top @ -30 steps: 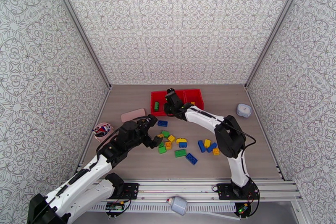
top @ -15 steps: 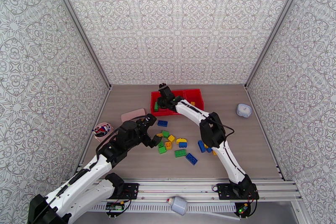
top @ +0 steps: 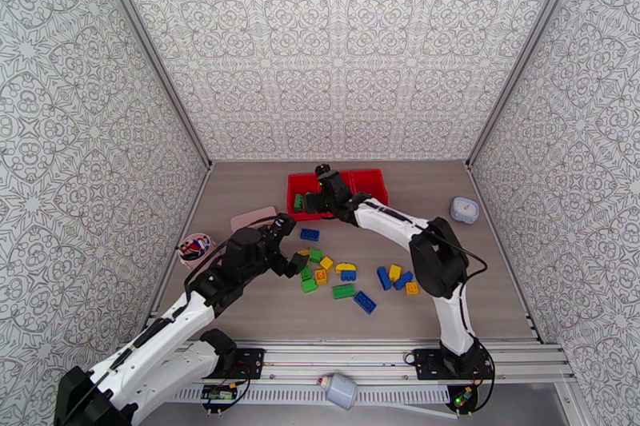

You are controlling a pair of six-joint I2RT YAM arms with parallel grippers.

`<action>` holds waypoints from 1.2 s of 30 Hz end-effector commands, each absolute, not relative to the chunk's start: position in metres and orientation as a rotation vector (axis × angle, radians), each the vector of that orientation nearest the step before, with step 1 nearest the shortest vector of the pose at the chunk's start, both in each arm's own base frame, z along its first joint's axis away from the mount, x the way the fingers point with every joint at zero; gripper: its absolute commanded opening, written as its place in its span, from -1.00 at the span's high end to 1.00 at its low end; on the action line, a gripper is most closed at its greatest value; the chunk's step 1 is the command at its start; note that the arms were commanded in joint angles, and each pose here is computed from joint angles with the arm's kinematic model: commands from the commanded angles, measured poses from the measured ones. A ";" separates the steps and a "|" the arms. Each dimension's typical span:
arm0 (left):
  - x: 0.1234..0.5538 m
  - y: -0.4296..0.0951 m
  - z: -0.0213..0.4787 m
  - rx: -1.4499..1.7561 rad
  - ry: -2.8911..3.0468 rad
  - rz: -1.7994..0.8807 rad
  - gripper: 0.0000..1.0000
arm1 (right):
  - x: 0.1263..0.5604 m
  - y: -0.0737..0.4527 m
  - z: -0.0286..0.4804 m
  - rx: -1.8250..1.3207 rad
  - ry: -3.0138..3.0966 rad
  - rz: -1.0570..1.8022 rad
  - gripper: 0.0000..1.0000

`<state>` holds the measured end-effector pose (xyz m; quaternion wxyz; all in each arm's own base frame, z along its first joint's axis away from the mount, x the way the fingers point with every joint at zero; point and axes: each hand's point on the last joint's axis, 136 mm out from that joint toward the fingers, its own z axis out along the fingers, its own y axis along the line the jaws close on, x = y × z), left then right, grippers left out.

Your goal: Sort the legos into containers by color

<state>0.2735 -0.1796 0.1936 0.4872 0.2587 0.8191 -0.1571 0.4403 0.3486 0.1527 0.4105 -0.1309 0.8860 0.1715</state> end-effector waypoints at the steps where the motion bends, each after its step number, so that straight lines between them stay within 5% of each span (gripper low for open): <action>1: 0.290 -0.172 0.208 0.456 2.036 -0.359 -0.99 | 0.425 0.332 0.169 -0.294 2.157 0.472 -0.92; 10: 0.326 -0.167 0.169 0.279 2.214 -0.269 -0.99 | 0.380 0.280 0.170 -0.292 2.132 0.425 -0.96; 36: 0.399 -0.202 0.069 0.210 2.634 -0.143 -0.93 | 0.339 0.274 0.145 -0.493 2.186 0.470 -0.96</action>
